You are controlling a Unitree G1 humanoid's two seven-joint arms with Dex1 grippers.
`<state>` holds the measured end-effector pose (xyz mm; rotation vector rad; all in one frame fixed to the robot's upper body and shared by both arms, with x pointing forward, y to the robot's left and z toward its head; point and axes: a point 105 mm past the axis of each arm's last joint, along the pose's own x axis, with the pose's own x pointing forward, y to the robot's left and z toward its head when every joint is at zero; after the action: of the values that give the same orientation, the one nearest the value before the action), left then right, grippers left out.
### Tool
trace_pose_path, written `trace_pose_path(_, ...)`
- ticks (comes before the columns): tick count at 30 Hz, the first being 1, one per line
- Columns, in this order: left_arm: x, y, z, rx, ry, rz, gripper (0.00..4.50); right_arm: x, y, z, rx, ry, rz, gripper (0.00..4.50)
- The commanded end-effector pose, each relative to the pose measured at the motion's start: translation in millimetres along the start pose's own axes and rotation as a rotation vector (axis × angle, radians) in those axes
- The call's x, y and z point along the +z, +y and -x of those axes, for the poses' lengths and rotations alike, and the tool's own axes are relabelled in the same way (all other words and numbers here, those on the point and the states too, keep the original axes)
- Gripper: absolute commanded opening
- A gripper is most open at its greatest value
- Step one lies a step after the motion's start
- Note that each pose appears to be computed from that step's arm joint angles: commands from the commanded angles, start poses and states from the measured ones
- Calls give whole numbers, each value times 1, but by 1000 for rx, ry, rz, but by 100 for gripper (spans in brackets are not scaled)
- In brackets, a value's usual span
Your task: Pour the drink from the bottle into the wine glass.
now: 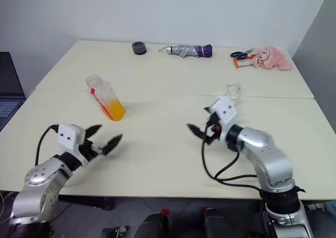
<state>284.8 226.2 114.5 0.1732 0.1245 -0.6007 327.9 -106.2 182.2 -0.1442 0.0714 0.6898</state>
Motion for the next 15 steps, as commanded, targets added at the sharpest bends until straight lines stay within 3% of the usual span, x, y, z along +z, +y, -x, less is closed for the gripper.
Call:
trace_pose_path(1, 29, -33, -10, -236, -43, -31, 449, 15, -40, 4, -156, 66, -61, 450)
trace_pose_path(4, 45, -44, -17, -370, -51, -51, 449, 21, -71, -1, -218, 144, -195, 450)
trace_pose_path(8, 54, -49, -23, -508, -26, -148, 449, 18, -114, -9, -299, 270, -228, 450)
trace_pose_path(15, 60, -53, -41, -575, -41, -220, 449, -7, -140, -22, -292, 465, -267, 450)
